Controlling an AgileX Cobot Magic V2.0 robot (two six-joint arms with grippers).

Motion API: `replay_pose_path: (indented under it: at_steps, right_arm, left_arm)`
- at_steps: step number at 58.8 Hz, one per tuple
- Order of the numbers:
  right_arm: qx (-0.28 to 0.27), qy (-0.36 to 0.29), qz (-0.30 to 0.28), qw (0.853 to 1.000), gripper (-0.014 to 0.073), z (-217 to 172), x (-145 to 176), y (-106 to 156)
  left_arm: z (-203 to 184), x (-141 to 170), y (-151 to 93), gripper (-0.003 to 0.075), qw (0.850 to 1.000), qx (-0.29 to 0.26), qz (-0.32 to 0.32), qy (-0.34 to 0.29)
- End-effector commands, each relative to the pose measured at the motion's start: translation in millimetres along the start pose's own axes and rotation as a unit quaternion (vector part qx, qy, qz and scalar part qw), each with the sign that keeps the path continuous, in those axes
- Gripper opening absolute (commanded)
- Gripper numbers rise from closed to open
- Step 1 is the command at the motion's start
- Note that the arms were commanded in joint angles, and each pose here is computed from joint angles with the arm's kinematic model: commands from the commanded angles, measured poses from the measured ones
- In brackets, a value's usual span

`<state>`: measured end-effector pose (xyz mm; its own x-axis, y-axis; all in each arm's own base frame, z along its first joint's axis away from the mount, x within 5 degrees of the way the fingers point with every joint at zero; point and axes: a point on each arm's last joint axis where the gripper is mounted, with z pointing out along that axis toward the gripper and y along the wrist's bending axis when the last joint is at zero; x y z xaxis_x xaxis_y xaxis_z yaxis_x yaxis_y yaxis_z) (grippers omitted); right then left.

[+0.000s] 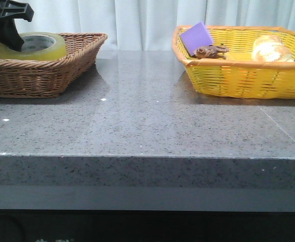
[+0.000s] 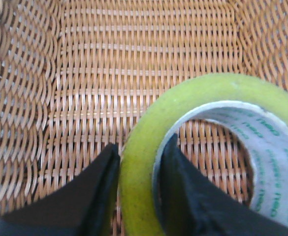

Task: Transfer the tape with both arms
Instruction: 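Lower the tape roll into the brown basket and open left gripper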

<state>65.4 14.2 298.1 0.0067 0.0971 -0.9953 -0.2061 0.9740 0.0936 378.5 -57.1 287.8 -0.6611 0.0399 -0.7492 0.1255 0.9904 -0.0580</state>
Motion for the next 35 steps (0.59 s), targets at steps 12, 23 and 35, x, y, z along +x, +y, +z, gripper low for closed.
replay_pose_path:
  at_steps: [12, 23, 35]
  right_arm:
    - [0.003, -0.051, -0.004, 0.999, -0.0092, -1, -15, 0]
    - [0.004, -0.064, -0.004, 0.998, -0.0092, -1, -18, 0]
    - [0.004, -0.074, -0.004, 0.997, -0.0092, -1, -20, 0]
  left_arm:
    - [-58, -43, -4, 0.0430, 0.991, 0.009, -0.012, -0.130]
    - [-107, -52, -4, 0.0253, 0.982, 0.004, 0.006, -0.187]
    - [-147, -31, -4, -0.0008, 0.974, 0.005, 0.006, -0.227]
